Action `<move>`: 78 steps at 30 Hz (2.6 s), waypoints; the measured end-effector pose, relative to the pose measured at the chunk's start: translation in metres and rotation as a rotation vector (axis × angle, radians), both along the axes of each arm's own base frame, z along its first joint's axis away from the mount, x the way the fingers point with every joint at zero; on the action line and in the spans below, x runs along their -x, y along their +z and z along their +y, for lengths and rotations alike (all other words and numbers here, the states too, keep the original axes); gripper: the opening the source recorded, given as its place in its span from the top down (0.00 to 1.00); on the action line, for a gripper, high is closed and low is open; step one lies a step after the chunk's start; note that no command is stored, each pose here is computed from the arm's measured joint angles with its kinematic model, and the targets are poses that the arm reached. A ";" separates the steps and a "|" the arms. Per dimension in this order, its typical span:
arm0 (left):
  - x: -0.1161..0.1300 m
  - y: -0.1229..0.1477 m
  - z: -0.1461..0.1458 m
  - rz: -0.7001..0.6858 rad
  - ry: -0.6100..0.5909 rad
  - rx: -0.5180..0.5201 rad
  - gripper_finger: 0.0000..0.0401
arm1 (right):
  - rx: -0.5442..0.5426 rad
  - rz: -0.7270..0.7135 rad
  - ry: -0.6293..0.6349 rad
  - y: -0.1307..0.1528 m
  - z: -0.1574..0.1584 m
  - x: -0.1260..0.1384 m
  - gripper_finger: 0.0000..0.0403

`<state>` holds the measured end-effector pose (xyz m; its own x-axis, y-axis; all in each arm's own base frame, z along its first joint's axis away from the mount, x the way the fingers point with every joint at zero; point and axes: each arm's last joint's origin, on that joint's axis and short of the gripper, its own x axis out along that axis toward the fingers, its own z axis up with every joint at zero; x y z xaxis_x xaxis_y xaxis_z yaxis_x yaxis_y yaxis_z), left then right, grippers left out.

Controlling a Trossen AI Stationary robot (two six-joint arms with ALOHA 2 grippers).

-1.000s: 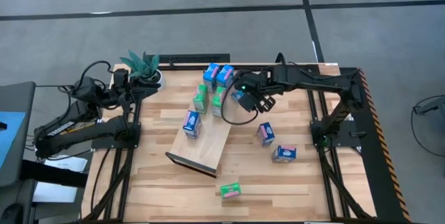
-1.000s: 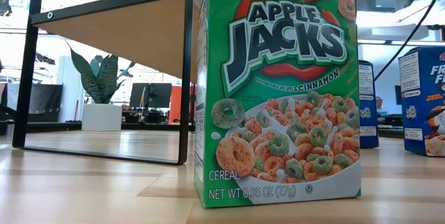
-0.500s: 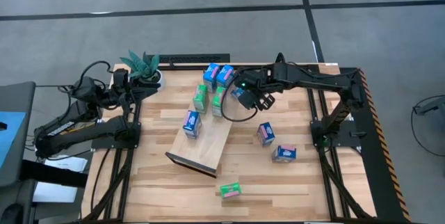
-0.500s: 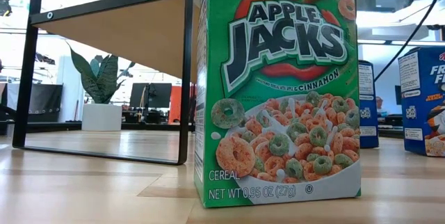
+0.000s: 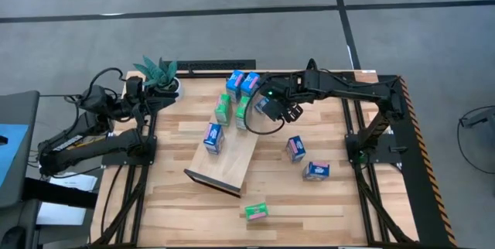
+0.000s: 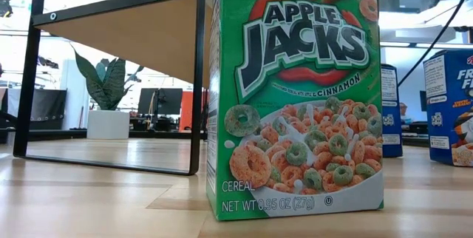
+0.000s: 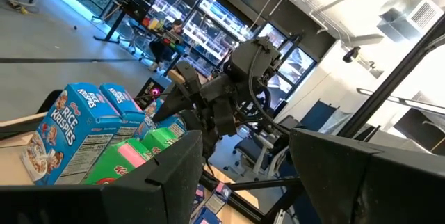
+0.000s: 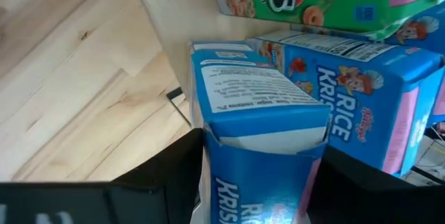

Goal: Stack cereal on shelf
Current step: Put the light blue cereal box on the shelf aligned with the other light blue cereal boxes

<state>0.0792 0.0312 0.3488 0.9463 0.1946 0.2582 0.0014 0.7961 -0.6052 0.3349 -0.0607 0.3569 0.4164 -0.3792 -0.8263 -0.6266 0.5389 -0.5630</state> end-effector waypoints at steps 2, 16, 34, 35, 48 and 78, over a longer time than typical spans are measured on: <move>0.000 0.000 0.000 0.000 0.000 0.000 0.49 | 0.001 -0.002 -0.001 0.000 0.000 0.000 0.42; 0.000 0.000 0.000 0.005 -0.005 -0.008 0.49 | 0.047 -0.012 0.068 0.003 -0.001 -0.004 0.42; -0.001 -0.002 0.000 0.031 -0.004 -0.024 0.49 | 0.099 -0.034 -0.046 0.004 -0.005 -0.003 0.27; -0.001 -0.002 0.000 0.031 -0.005 -0.025 0.49 | 0.104 -0.036 -0.059 0.004 -0.005 -0.003 0.27; -0.001 -0.002 0.000 0.035 -0.008 -0.039 0.49 | 0.148 -0.090 -0.217 0.008 -0.008 0.000 0.26; -0.001 -0.003 0.000 0.041 0.000 -0.047 0.49 | -0.392 -0.379 -0.621 -0.011 -0.006 0.011 0.96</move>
<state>0.0800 0.0311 0.3459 0.9563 0.1834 0.2276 -0.0230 0.8233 -0.5671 0.3241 -0.0662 0.3463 0.5029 -0.3452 -0.7924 0.0443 0.9259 -0.3752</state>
